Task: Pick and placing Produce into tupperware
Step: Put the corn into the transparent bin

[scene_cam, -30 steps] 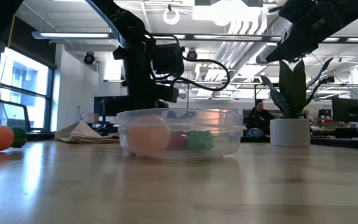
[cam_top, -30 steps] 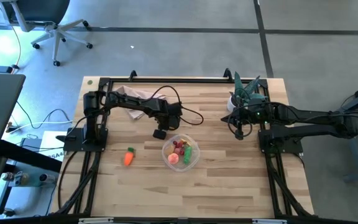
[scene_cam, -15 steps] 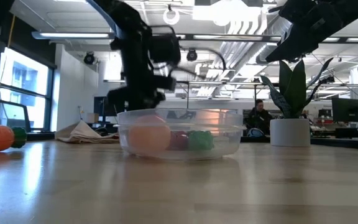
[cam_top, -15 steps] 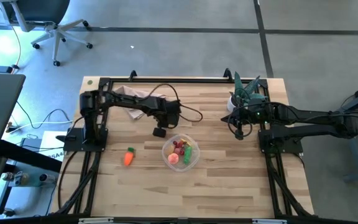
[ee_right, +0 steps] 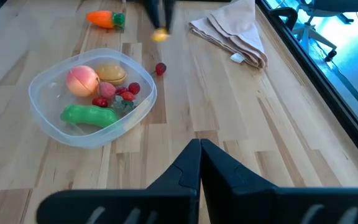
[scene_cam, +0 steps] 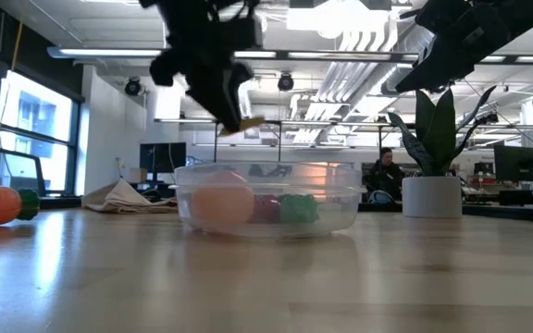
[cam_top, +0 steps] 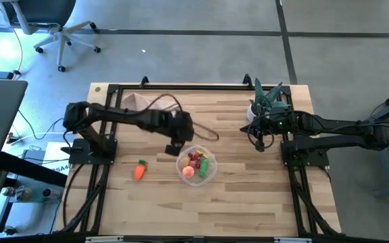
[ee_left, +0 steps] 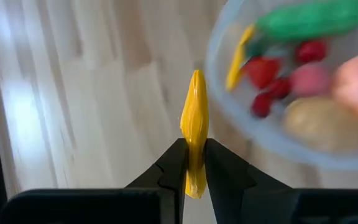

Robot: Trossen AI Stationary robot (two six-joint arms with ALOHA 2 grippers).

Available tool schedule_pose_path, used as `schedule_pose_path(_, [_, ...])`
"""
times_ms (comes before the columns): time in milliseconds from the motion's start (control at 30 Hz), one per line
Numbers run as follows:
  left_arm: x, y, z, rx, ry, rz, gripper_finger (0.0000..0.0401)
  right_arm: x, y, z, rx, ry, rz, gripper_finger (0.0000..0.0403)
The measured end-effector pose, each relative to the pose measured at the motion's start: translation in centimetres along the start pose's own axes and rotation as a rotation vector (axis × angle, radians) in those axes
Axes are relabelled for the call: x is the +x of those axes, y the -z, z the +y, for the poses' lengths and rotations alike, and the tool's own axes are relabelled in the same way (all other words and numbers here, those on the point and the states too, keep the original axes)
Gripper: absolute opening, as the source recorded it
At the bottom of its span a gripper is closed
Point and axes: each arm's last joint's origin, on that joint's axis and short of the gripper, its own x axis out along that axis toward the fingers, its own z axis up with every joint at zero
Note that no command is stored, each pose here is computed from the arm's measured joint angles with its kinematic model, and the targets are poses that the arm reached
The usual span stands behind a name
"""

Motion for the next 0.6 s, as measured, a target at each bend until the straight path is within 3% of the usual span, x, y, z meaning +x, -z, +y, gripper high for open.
schedule_pose_path(233, [-0.5, -2.9, -4.6, 0.131, -0.033, -0.061, 0.0046, 0.0, 0.0, 0.0, 0.0, 0.001, 0.0, 0.0])
schedule_pose_path(600, [4.9, -3.5, -7.1, 0.14, 0.048, -0.011, 0.0046, 0.0, 0.0, 0.0, 0.0, 0.0, -0.001, 0.0])
